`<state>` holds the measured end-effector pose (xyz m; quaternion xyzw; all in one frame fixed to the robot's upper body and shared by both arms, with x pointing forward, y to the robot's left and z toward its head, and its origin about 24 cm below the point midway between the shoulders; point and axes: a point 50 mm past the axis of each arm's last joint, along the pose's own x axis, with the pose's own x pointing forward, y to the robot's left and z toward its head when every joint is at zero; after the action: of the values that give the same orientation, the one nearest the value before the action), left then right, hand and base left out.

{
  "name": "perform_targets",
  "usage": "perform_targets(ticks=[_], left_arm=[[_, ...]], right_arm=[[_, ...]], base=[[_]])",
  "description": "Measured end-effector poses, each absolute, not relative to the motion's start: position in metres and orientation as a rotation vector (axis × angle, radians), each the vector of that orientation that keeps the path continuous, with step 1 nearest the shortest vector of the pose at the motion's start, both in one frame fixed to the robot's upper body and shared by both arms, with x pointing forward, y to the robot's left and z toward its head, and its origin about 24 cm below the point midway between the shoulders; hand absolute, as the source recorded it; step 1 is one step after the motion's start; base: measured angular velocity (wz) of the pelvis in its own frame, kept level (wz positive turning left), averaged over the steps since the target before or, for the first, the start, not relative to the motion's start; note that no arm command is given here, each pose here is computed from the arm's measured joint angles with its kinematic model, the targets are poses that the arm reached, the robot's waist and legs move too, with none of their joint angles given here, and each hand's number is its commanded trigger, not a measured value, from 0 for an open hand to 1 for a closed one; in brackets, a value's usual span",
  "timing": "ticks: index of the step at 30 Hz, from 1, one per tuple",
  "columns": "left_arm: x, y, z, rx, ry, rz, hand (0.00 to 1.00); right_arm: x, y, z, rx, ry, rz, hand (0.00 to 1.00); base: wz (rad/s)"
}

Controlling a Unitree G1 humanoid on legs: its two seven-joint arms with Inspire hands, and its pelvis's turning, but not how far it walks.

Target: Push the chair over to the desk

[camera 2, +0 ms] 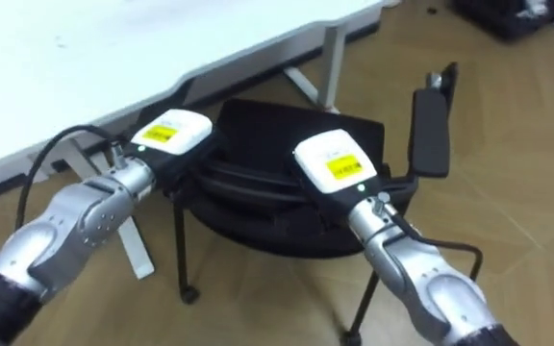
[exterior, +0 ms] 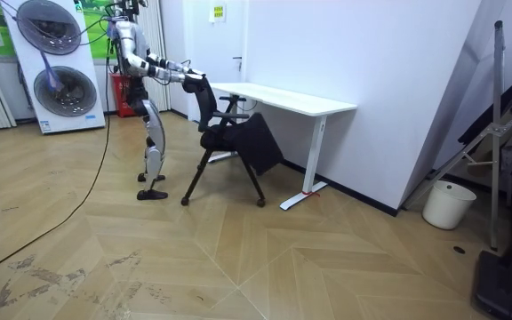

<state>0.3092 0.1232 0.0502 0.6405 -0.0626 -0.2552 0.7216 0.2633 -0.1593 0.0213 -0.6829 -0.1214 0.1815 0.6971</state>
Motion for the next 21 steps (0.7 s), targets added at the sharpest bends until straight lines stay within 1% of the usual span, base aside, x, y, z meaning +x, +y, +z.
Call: perform_targets(ticks=[2,7,14,16,17,21], left_arm=[[0.308,0.119,0.05,1.421,-0.149,-0.581,1.0],[0.308,0.113,0.05,1.432,-0.144,-0.589,1.0],[0.308,0.113,0.046,1.429,-0.106,-0.601,1.0],[0.307,0.12,0.047,1.433,-0.105,-0.587,1.0],[0.307,0.122,0.047,1.426,-0.102,-0.579,1.0],[0.306,0.12,0.047,1.444,-0.093,-0.583,1.0]], right_arm=[[0.261,-0.162,0.021,-1.545,-0.263,0.416,1.0],[0.26,-0.166,0.024,-1.596,-0.253,0.437,1.0],[0.26,-0.162,0.022,-1.598,-0.225,0.469,1.0],[0.264,-0.154,0.023,-1.584,-0.234,0.471,1.0],[0.265,-0.153,0.024,-1.582,-0.237,0.468,1.0],[0.267,-0.154,0.023,-1.597,-0.207,0.5,1.0]], base=[[0.95],[0.6],[0.24],[-0.16],[0.45],[0.92]])
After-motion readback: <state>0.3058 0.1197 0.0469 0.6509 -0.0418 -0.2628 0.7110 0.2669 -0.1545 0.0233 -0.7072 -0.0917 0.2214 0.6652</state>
